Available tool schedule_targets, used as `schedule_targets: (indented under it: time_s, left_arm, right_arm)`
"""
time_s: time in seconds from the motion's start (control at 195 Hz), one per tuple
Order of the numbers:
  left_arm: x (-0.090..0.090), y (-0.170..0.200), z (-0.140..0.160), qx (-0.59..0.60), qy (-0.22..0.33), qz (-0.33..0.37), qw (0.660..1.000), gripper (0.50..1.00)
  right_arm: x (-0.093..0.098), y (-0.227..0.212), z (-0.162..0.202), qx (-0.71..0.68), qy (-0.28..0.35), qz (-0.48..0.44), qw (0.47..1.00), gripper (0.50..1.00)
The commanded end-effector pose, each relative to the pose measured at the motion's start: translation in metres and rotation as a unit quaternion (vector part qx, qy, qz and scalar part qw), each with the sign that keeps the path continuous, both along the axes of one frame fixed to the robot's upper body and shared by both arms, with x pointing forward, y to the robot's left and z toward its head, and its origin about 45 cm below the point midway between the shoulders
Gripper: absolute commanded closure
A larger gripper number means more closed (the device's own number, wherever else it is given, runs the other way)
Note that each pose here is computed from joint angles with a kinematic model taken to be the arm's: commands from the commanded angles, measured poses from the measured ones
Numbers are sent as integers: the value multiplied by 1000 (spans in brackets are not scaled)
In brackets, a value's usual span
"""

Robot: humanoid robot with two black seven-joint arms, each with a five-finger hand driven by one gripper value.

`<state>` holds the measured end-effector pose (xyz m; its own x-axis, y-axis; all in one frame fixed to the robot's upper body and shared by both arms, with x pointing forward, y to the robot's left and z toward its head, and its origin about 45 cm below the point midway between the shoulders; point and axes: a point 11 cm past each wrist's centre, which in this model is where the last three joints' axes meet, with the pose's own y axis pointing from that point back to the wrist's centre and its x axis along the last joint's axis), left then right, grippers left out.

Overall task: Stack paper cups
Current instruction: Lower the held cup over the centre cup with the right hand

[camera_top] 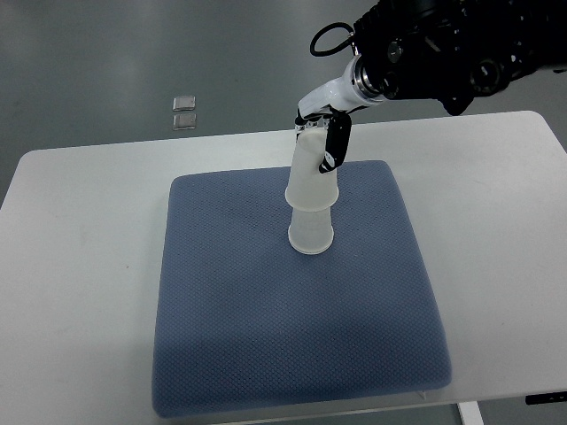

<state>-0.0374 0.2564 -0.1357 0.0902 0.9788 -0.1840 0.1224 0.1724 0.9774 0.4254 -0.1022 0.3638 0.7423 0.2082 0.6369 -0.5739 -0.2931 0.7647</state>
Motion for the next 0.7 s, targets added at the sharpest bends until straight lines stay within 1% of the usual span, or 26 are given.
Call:
schedule_targets:
  time_s: [0.0,0.164,0.38,0.694]
  left_arm:
    - [0,-1,0,-1,0,0,1000,500]
    - [0,0,0,0,0,0,1000,500]
    - [0,0,0,0,0,0,1000,500]
    - [0,0,0,0,0,0,1000,500]
  right_arm:
    - [0,-1,-3,0,2,-1,1000,861]
    - [0,-2,-9,3,2,-3,1000,859]
    - [0,-3,-15,4,6,-6,1000,830]
    - [0,-6,-27,10,5,-13,1000,814]
